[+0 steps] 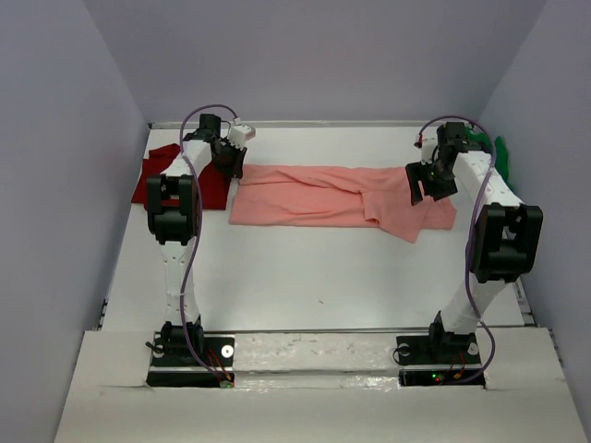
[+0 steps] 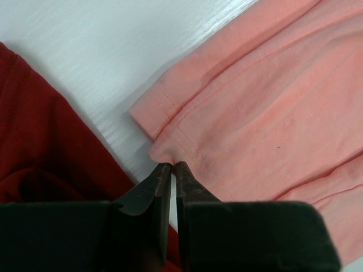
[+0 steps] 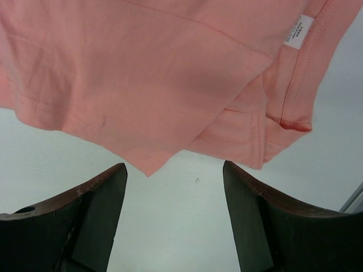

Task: Fold and stack the t-shirts
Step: Fold the tshirt

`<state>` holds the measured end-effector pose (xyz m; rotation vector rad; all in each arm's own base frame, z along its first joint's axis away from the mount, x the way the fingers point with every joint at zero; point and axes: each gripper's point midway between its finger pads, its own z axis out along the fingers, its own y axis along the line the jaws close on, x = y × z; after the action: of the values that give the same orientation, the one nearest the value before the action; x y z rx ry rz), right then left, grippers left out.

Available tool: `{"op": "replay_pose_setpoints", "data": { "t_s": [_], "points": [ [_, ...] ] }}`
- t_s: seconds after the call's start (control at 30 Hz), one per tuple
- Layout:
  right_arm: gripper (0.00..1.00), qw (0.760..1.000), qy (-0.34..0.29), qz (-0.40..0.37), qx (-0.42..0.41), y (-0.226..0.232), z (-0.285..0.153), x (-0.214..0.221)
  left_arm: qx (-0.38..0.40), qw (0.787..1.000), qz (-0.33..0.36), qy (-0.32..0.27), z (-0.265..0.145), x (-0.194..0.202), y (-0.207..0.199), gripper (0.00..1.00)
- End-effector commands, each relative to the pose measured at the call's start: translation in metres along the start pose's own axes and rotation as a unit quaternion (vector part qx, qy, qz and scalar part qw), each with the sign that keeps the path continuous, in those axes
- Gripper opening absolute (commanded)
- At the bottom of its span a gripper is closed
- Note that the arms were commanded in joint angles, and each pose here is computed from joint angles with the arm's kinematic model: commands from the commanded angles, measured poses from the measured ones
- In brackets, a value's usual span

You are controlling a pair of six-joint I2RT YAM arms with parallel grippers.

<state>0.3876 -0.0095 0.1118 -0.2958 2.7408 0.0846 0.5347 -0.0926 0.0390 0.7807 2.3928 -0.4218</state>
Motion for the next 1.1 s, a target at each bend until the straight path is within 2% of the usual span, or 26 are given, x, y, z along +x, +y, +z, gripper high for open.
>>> {"op": "replay_pose_setpoints", "data": {
  "t_s": [0.0,0.17,0.43,0.57,0.77,1.07],
  "points": [
    [0.73,1.0,-0.006,-0.002,-0.006,0.002,-0.004,-0.007,0.012,0.999,0.015,-0.028,-0.017,-0.024,-0.007,0.16],
    [0.73,1.0,-0.004,-0.003,-0.008,0.002,-0.004,-0.006,0.014,0.999,0.022,-0.042,-0.027,-0.034,-0.01,0.15],
    [0.73,1.0,-0.003,-0.002,-0.008,0.002,-0.005,-0.006,0.015,0.997,0.043,-0.067,-0.057,-0.052,-0.022,0.01],
    [0.73,1.0,-0.001,-0.003,-0.007,0.003,-0.006,-0.005,0.007,0.996,0.061,-0.072,-0.072,-0.057,-0.028,0.0],
    [0.73,1.0,0.002,-0.003,-0.01,0.004,-0.007,-0.003,-0.007,0.994,0.085,-0.062,-0.083,-0.051,-0.033,0.0],
    [0.73,1.0,0.012,-0.006,-0.01,0.003,-0.005,0.002,-0.019,0.993,0.113,-0.008,-0.07,-0.023,-0.038,0.01]
  ]
}}
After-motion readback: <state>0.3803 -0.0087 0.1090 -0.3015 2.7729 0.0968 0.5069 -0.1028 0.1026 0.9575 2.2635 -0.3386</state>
